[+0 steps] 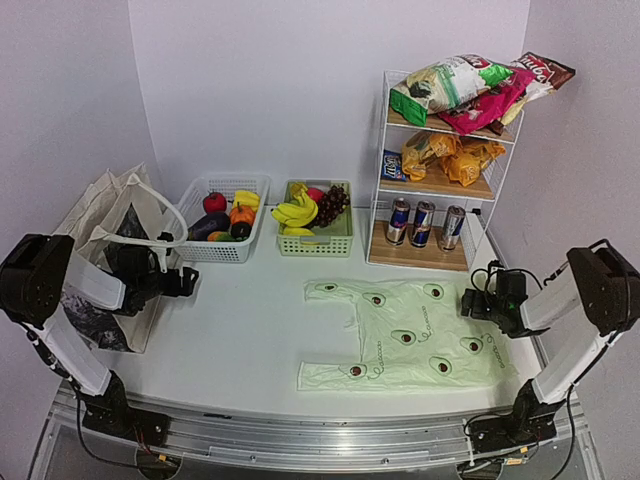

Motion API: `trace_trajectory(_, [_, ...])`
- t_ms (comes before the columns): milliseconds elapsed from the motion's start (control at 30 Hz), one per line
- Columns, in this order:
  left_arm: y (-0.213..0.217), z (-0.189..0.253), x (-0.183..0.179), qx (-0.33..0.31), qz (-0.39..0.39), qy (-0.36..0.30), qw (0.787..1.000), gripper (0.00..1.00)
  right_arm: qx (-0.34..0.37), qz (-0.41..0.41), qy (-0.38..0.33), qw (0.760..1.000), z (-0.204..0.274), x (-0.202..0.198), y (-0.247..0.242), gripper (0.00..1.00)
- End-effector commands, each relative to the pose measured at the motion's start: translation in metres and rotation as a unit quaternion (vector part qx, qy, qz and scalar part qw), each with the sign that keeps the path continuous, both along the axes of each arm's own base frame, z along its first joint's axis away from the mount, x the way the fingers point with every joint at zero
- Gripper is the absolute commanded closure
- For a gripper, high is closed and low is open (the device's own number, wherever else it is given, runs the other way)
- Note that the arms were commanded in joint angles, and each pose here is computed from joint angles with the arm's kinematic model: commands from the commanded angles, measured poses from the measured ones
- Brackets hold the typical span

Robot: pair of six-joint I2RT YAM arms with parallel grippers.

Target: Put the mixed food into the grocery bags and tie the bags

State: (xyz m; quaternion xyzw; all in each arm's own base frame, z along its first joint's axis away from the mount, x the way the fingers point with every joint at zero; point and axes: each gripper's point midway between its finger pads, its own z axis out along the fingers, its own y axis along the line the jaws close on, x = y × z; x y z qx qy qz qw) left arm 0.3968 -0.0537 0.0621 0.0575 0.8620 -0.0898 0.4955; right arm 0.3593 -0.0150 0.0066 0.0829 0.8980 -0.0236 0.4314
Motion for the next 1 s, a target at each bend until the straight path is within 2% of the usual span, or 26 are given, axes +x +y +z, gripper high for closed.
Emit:
trace_trajectory(0, [-0.004,0.034,0.011,-0.010,-0.013,-0.029,0.999,0.00,0.001,-0.005,-0.042,0.999,0.026,0.001,-0.002,0.03])
trace_trajectory(67, [-0.014,0.040,0.010,0.014,-0.060,-0.027,0.998,0.01,-0.003,-0.017,-0.055,0.998,0.036,-0.002,-0.006,0.03])
trace_trajectory(100, [-0.018,0.044,0.010,0.006,-0.070,-0.016,0.997,0.01,-0.004,-0.020,-0.060,0.998,0.041,-0.004,-0.007,0.03])
trace_trajectory(200, [-0.030,0.056,0.000,-0.043,-0.087,0.025,0.995,0.03,-0.003,-0.016,-0.072,0.997,0.062,-0.006,-0.006,0.04])
trace_trajectory(333, [-0.052,0.098,-0.026,-0.092,-0.136,0.004,0.987,0.04,0.007,-0.009,-0.098,0.995,0.107,-0.003,-0.002,0.05])
trace_trajectory(433, [-0.071,0.137,-0.054,-0.069,-0.204,-0.051,0.975,0.05,0.024,0.005,-0.090,0.996,0.137,-0.005,0.005,0.07])
trace_trajectory(533, [-0.090,0.166,-0.087,-0.042,-0.277,-0.074,0.957,0.06,0.051,0.012,-0.078,0.996,0.161,-0.009,0.012,0.08])
trace_trajectory(667, [-0.092,0.215,-0.110,-0.029,-0.294,-0.087,0.951,0.08,0.086,0.016,-0.068,0.994,0.180,-0.018,0.020,0.11])
trace_trajectory(767, [-0.087,0.265,-0.118,-0.005,-0.291,-0.132,0.948,0.09,0.103,0.019,-0.072,0.992,0.192,-0.023,0.024,0.11])
trace_trajectory(867, [-0.096,0.294,-0.138,0.016,-0.342,-0.151,0.927,0.14,0.107,0.016,-0.075,0.991,0.198,-0.029,0.025,0.11])
trace_trajectory(967, [-0.108,0.306,-0.161,0.028,-0.416,-0.145,0.897,0.17,0.107,0.010,-0.084,0.991,0.201,-0.034,0.022,0.11])
